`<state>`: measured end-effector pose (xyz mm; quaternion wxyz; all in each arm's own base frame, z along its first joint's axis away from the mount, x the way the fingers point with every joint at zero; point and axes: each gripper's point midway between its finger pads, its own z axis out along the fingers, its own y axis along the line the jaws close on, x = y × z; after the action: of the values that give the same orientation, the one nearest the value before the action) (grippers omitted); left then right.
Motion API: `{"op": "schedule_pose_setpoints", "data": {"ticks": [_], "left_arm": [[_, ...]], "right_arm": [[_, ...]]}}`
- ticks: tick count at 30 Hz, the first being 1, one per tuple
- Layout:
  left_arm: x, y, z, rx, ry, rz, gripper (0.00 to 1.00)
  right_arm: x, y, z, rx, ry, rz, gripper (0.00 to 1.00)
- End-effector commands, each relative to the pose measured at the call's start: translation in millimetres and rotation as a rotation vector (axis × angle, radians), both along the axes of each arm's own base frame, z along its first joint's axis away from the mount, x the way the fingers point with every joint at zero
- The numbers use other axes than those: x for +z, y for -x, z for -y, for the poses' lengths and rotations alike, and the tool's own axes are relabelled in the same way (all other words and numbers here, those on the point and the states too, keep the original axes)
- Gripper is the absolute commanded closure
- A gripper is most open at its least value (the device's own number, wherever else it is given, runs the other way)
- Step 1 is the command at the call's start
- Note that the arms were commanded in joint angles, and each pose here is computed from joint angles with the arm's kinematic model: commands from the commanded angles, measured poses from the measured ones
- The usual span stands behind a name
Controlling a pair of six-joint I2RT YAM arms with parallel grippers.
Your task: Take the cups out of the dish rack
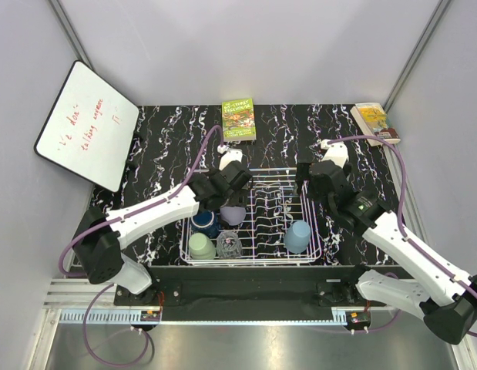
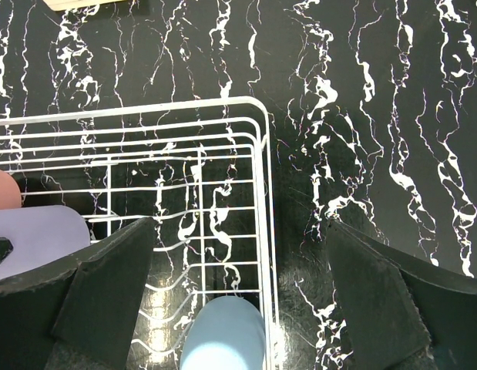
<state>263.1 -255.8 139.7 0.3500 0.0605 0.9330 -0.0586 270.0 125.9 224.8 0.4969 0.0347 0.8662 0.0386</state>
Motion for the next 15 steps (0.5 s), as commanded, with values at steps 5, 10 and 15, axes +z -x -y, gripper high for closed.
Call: {"op": "schedule_pose_setpoints", "data": {"ticks": [5,10,15], "left_arm": [[11,3,8,-0.043,0.033,0.018,1.00],[58,-3,6,-0.056,0.059,0.106,1.00],[109,-8,7,-0.075,0.117,0.194,1.00]], "right_arm": [[15,0,-1,-0.011,-0.061,0.051,0.00],[22,2,2,-0.019,-0.072,0.070,0.00],[39,3,4,-0.025,-0.095,0.102,0.00]]}}
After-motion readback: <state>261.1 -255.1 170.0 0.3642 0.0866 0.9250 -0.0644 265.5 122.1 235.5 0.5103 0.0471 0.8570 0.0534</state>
